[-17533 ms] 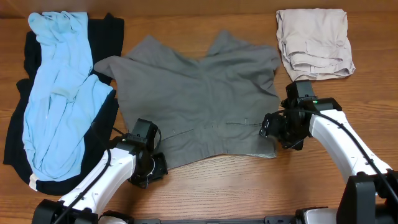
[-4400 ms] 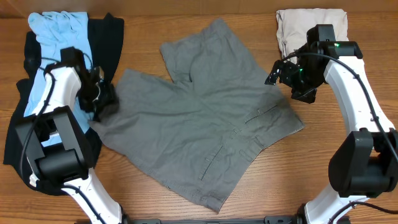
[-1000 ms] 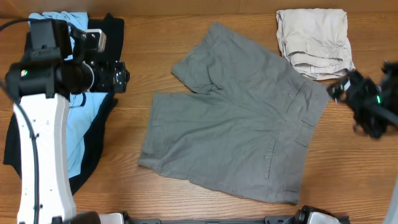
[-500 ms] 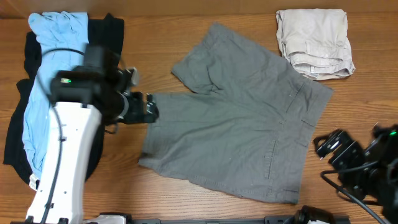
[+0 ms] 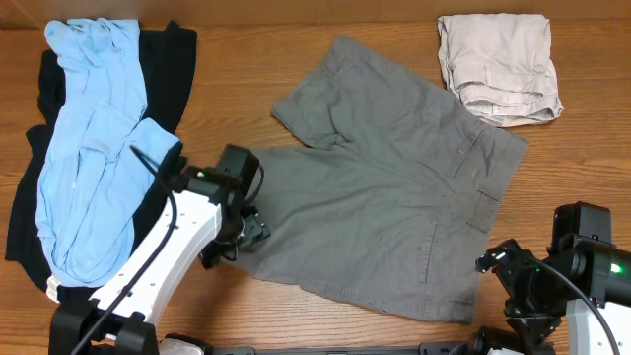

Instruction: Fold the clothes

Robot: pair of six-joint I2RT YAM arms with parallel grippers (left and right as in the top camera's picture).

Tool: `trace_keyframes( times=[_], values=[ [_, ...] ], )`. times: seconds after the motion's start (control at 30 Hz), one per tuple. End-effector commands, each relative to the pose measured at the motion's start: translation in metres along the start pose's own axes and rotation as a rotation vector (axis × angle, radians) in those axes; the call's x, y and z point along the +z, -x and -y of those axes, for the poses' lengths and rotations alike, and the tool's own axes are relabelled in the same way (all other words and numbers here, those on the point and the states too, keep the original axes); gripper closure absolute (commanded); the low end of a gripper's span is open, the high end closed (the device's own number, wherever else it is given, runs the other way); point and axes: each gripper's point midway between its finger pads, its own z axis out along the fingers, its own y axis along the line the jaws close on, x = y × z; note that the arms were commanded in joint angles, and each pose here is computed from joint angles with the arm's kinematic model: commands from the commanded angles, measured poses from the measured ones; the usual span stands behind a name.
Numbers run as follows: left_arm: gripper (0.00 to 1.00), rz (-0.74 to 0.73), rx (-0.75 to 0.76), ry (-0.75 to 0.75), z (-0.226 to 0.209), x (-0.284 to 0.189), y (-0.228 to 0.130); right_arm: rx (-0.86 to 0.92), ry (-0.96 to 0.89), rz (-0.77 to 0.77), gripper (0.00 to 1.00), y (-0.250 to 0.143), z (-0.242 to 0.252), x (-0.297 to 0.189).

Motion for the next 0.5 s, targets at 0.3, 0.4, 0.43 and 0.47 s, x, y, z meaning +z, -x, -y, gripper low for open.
trace_keyframes(
  times=[0.3,0.4,0.43,0.47],
  values=[
    [0.70,0.033,-0.287,-0.060,-0.005,0.063,-0.008,0.210,0.007,0.009,0.21,0.000,0.000,0.002],
    [0.96,0.066,-0.289,-0.056,-0.006,0.064,-0.002,0.215,-0.009,-0.014,0.31,-0.002,0.003,0.011],
    [0.96,0.088,-0.291,-0.061,-0.005,0.063,0.003,0.216,-0.017,-0.020,0.32,-0.003,0.005,0.015],
    [0.96,0.106,-0.294,-0.067,-0.004,0.063,0.008,0.220,-0.030,-0.032,0.31,-0.004,0.007,0.020]
  ],
)
